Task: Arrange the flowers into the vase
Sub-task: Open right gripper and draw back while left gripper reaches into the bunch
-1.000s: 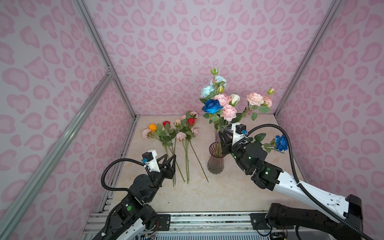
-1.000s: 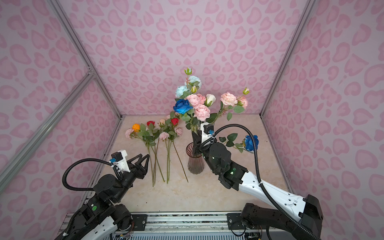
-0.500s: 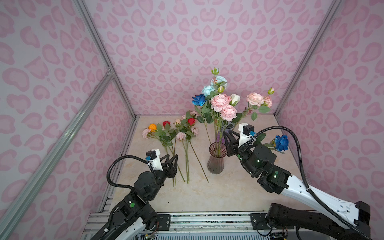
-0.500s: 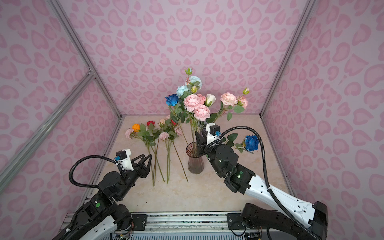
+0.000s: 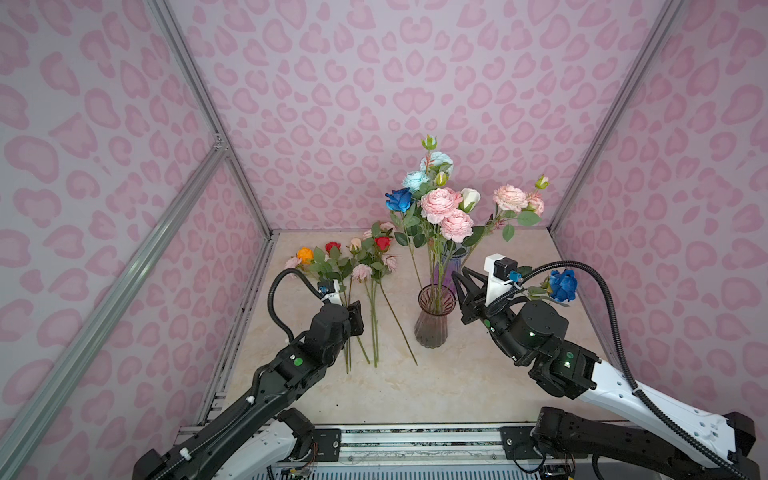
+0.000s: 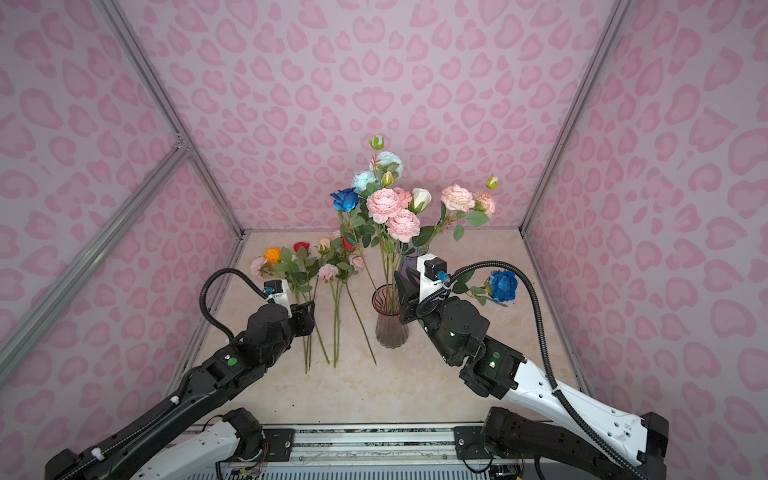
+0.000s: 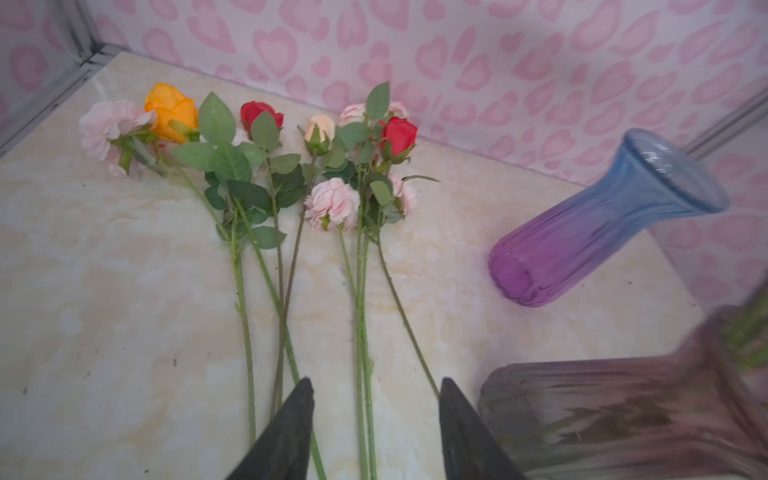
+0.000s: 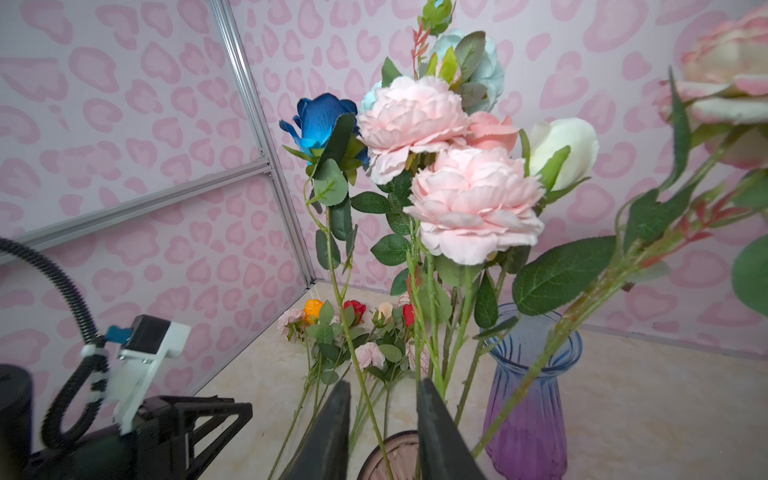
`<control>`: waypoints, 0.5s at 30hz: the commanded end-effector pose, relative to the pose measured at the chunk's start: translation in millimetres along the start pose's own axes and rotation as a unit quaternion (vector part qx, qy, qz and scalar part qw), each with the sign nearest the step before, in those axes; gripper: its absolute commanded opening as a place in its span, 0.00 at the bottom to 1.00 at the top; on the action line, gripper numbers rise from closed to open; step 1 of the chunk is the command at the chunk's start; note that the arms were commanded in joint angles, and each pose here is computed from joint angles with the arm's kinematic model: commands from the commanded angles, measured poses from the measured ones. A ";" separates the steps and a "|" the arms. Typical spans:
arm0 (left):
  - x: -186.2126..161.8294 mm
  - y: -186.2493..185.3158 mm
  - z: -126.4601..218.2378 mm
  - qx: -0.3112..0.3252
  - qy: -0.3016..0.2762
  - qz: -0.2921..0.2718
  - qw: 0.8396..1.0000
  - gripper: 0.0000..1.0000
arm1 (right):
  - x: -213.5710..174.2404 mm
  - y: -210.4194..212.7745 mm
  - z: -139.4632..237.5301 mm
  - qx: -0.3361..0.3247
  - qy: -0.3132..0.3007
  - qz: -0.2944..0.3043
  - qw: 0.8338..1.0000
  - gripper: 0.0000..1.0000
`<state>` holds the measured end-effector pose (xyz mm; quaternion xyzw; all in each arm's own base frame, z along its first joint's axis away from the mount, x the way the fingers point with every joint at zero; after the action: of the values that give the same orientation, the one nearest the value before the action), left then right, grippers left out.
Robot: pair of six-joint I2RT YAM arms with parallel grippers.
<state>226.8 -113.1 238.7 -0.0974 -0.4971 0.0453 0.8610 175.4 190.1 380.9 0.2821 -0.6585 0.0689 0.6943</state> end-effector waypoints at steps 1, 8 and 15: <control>-1.7 14.1 -26.7 0.044 0.072 0.036 0.996 0.40 | -4.1 -5.4 5.7 -0.009 0.006 0.005 1.000 0.28; -10.4 26.3 -100.8 0.091 0.178 0.041 0.979 0.26 | -11.4 -11.6 15.9 -0.002 0.010 -0.010 1.000 0.27; -14.2 37.7 -156.7 0.139 0.216 0.029 0.966 0.20 | -16.6 -19.4 25.6 -0.006 0.013 -0.015 1.000 0.27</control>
<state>344.7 -100.6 147.8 -0.0146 -0.2940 0.1168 0.9485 161.4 169.1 360.7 0.2849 -0.6481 0.0635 0.7034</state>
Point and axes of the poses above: each gripper's point midway between its finger pads, its own z axis back along the fingers, its own y axis along the line the jaws close on, x = y × z, the point moved 8 cm from there along z, back along the fingers, and after that the axes turned 6 degrees about -z, right-handed, at the moved point
